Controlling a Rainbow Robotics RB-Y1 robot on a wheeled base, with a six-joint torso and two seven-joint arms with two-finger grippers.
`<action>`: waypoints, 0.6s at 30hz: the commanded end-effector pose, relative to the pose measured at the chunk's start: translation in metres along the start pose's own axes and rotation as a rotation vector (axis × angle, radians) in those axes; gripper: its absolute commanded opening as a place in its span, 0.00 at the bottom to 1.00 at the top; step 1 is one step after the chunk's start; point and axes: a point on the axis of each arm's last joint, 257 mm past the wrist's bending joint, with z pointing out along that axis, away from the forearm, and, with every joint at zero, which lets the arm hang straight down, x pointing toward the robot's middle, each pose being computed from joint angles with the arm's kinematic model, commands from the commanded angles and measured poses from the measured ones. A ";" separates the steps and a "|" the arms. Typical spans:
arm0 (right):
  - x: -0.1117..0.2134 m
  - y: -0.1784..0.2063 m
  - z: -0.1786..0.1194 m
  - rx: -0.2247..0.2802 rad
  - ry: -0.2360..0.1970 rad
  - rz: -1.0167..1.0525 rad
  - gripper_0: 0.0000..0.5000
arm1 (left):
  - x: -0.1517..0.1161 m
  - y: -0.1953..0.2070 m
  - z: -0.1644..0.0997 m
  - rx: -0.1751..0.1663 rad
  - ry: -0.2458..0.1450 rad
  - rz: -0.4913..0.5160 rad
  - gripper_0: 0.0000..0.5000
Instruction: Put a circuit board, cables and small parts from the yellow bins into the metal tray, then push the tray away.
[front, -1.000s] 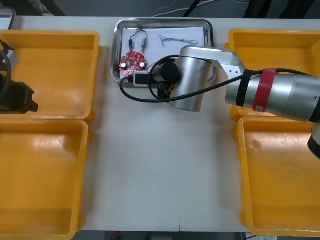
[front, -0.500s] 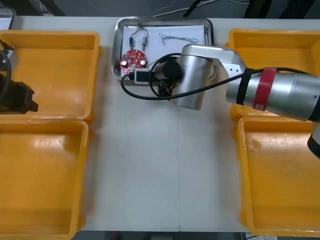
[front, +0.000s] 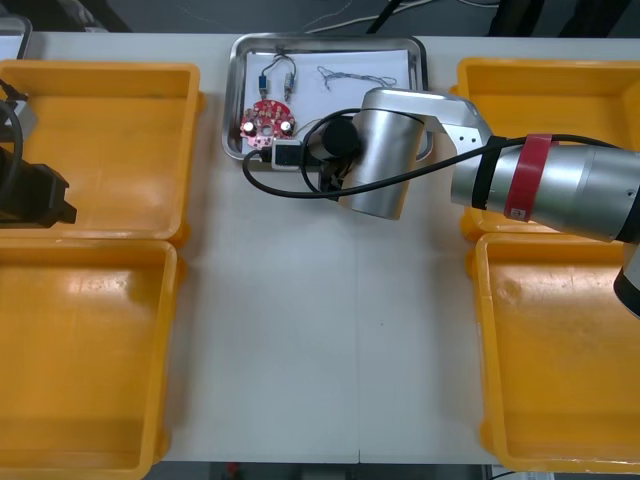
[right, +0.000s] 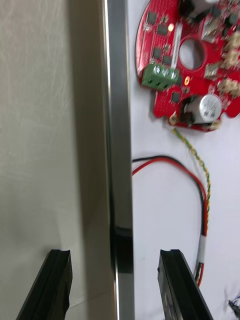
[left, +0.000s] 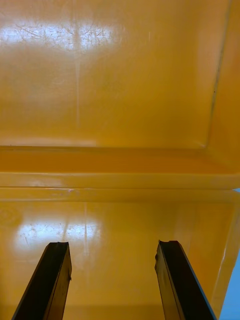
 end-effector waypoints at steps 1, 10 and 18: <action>-0.026 -0.015 -0.022 0.014 0.004 -0.091 1.00 | -0.005 0.016 -0.013 -0.039 -0.037 -0.079 1.00; -0.032 -0.002 -0.049 -0.065 0.042 -0.031 1.00 | -0.005 0.016 -0.013 -0.039 -0.037 -0.079 1.00; -0.030 0.016 -0.086 -0.174 0.085 0.105 1.00 | -0.005 0.016 -0.013 -0.039 -0.037 -0.079 1.00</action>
